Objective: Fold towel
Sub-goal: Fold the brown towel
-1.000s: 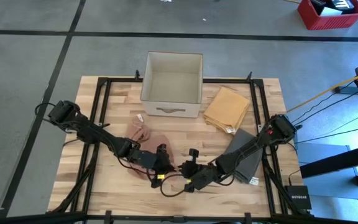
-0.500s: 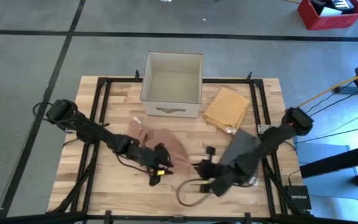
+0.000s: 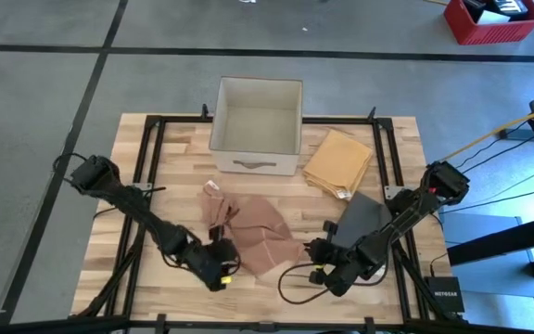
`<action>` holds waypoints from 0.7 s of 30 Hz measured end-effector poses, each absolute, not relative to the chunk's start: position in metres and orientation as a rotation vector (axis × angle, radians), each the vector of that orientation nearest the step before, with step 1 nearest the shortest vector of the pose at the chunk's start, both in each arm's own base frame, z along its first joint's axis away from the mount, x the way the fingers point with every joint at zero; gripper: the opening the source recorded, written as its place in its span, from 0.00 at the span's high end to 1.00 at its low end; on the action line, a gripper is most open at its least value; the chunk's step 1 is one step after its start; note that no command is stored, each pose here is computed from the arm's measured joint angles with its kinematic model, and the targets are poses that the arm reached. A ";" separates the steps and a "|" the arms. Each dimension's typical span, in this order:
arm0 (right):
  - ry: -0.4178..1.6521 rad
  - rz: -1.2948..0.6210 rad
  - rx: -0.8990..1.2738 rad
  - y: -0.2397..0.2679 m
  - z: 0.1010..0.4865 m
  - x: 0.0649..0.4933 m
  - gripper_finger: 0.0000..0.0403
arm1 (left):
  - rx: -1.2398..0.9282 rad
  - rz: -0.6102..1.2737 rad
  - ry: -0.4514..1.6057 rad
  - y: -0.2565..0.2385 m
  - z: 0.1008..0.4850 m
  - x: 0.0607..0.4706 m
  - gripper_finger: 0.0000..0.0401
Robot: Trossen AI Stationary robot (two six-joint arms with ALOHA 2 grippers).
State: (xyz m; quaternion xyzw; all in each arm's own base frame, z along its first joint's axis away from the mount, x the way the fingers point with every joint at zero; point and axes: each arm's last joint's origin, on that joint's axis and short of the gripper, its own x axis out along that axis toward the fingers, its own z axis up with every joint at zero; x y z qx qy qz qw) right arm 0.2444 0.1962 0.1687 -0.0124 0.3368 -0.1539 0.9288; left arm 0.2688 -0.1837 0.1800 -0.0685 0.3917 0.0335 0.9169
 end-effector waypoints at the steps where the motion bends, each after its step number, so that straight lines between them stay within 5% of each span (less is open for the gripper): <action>1: 0.693 -0.321 -0.027 0.195 0.168 0.245 0.98 | -0.119 0.061 0.817 -0.188 0.177 0.267 0.69; 11: 0.699 -0.310 -0.039 0.194 0.168 0.247 0.98 | 0.034 0.101 0.880 -0.222 0.154 0.245 0.76; 21: 0.695 -0.309 -0.038 0.194 0.168 0.247 0.98 | 0.054 0.238 0.919 -0.194 0.142 0.266 0.77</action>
